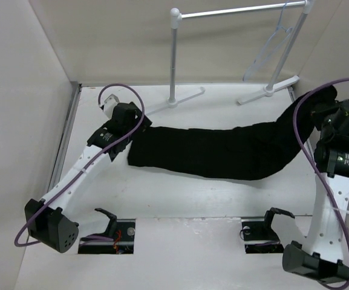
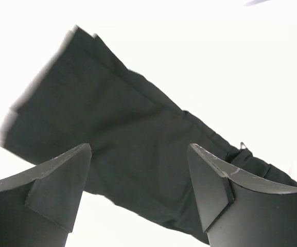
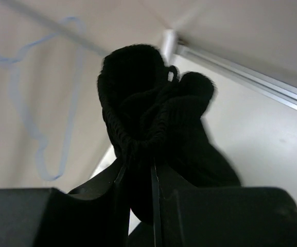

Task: Place the trousers on the hanger
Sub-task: Fold the trousers at the center of the board, then pick up the hanger from the clothesline, then place the trousers on the hanger.

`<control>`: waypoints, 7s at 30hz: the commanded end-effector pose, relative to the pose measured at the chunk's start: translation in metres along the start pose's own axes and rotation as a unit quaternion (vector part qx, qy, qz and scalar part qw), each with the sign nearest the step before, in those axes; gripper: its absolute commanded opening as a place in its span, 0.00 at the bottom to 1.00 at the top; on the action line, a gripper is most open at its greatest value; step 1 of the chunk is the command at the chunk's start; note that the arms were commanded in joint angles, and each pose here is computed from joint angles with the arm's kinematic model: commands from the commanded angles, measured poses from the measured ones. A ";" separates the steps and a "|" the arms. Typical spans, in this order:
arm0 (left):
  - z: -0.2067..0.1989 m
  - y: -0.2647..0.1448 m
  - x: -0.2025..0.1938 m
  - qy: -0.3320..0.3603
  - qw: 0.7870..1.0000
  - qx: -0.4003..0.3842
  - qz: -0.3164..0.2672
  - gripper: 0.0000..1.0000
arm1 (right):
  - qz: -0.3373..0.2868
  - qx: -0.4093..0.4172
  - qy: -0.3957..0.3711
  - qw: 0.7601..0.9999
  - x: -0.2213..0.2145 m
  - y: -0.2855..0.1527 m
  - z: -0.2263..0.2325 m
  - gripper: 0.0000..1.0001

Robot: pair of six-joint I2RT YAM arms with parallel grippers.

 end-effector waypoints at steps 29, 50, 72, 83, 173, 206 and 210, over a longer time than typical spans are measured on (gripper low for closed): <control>0.038 0.006 0.073 -0.056 0.996 0.008 -0.067 0.75 | 0.279 0.342 -0.243 0.864 -0.313 -0.130 0.260 0.82; 0.017 0.199 -0.087 0.133 0.986 0.084 0.048 0.73 | 0.361 0.093 -0.107 0.922 -0.298 0.092 0.017 0.20; -0.059 0.095 -0.060 0.107 0.988 -0.057 0.096 0.41 | 0.450 0.276 -0.128 0.840 -0.336 -0.012 0.108 0.23; -0.097 0.166 -0.148 0.107 0.971 -0.097 0.189 0.39 | 0.529 0.245 -0.086 0.808 -0.410 -0.035 0.056 0.14; -0.237 -0.036 -0.075 0.117 0.914 -0.347 0.177 0.52 | 0.233 0.475 -0.154 0.835 -0.160 -0.020 0.156 0.11; -0.190 0.007 -0.158 0.176 0.936 -0.191 0.237 0.01 | 0.287 0.389 -0.282 0.828 -0.251 -0.072 0.093 0.18; -0.175 0.009 -0.155 0.153 0.943 -0.190 0.225 0.00 | 0.290 0.403 -0.259 0.828 -0.242 -0.085 0.086 0.46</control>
Point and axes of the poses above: each gripper's point midway between its finger pads, its own y axis out along the fingers, its own z axis along the line the jaws close on, x = y × z, the point moved 7 cm from there along -y, back along the fingers, and after that the axes turned 11 degrees about -y, right-handed, at the moved point
